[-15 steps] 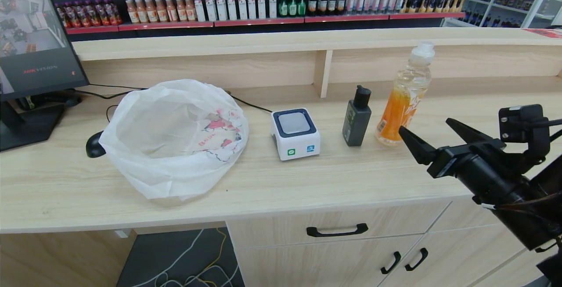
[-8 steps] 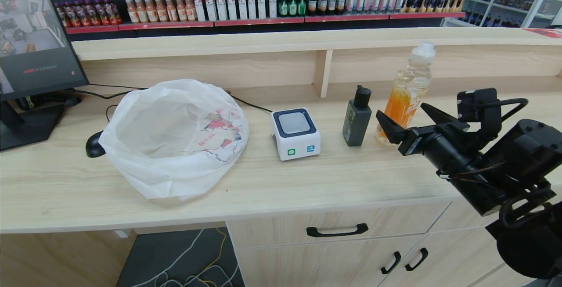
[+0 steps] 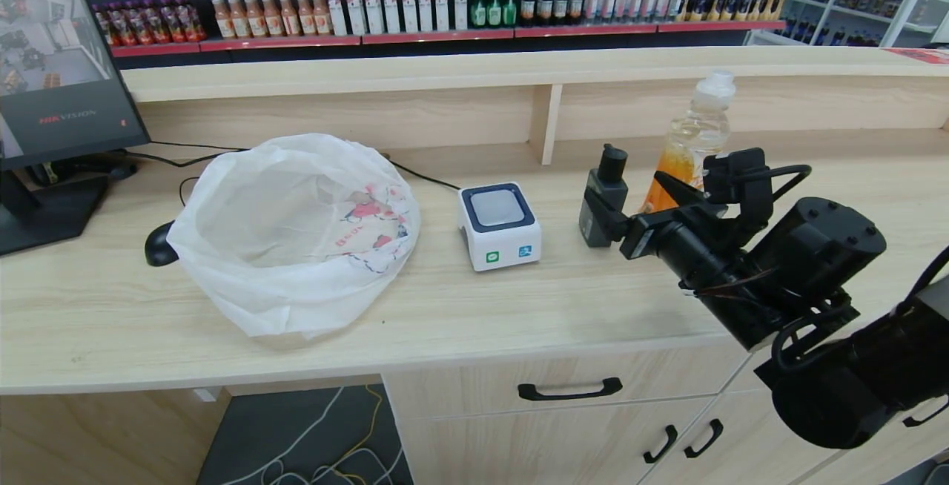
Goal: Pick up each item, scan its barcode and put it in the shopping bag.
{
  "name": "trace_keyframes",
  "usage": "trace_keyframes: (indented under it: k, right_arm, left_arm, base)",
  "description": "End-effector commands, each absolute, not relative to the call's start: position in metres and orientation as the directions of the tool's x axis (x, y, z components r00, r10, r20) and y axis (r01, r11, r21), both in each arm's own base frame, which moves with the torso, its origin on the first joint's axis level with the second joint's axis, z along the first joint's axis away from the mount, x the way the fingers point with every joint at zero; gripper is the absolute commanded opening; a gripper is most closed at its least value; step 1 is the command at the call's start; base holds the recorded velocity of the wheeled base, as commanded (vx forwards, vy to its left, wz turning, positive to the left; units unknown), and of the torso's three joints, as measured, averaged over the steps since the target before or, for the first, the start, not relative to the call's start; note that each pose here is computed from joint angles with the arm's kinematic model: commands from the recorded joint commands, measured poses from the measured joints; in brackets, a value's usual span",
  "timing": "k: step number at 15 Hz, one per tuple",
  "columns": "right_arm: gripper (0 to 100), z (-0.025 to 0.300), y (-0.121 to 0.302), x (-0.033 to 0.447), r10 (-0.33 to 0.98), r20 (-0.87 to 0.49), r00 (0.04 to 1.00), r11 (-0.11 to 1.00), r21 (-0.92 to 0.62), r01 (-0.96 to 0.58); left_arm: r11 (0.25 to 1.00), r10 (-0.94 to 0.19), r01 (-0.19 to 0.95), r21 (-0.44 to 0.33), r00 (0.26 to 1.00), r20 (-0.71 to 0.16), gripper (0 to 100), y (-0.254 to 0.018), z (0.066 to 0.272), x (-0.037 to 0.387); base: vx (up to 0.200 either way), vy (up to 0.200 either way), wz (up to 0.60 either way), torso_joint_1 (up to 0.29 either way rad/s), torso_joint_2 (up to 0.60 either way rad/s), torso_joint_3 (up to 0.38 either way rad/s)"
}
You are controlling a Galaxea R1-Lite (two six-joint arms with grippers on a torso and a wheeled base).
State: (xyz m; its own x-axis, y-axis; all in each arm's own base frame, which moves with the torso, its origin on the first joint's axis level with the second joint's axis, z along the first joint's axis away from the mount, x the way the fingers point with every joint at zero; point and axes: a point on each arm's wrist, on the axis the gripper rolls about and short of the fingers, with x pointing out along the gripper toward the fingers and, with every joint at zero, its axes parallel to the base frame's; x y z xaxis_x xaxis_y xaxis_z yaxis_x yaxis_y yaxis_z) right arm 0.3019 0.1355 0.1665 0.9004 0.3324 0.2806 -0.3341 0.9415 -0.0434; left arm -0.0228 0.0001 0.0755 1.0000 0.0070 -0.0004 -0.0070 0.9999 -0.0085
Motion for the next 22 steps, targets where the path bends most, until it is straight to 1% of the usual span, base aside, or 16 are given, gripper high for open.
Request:
trace_keyframes:
  k: [1,6,10,12,16,20,22]
  right_arm:
    - [100,0.165,0.141,0.311,0.323,0.276,0.905,0.944,-0.031,-0.328]
    - [100,0.161,0.146,0.322,0.279,0.260,0.925,0.958,-0.008,-0.287]
    - [100,0.176,0.157,0.343,0.253,0.295,0.921,0.962,0.026,-0.273]
    - [100,0.178,0.157,0.348,0.249,0.272,0.930,0.963,0.031,-0.267]
    - [100,0.173,0.159,0.355,0.246,0.220,0.944,0.966,0.026,-0.258]
    - [100,0.175,0.159,0.379,0.203,0.234,0.951,0.975,0.035,-0.217]
    - [100,0.169,0.159,0.385,0.198,0.228,0.953,0.977,0.035,-0.211]
  left_arm:
    - [1.000,0.008,-0.008,-0.011,1.000,0.000,100,0.000,0.075,-0.023]
    - [1.000,0.008,-0.008,-0.011,1.000,0.000,100,0.000,0.075,-0.023]
    - [1.000,0.008,-0.008,-0.011,1.000,0.000,100,0.000,0.075,-0.023]
    - [1.000,0.008,-0.008,-0.011,1.000,0.000,100,0.000,0.075,-0.023]
    - [1.000,0.008,-0.008,-0.011,1.000,0.000,100,0.000,0.075,-0.023]
    - [1.000,0.008,-0.008,-0.011,1.000,0.000,100,0.000,0.075,-0.023]
    - [1.000,0.008,-0.008,-0.011,1.000,0.000,100,0.000,0.075,-0.023]
  base:
    - [0.000,0.000,0.00,0.000,0.00,0.000]
    - [0.000,0.000,0.00,0.000,0.00,0.000]
    - [0.000,0.000,0.00,0.000,0.00,0.000]
    - [0.000,0.000,0.00,0.000,0.00,0.000]
    - [0.000,0.000,0.00,0.000,0.00,0.000]
    - [0.000,0.000,0.00,0.000,0.00,0.000]
    - [0.000,0.000,0.00,0.000,0.00,0.000]
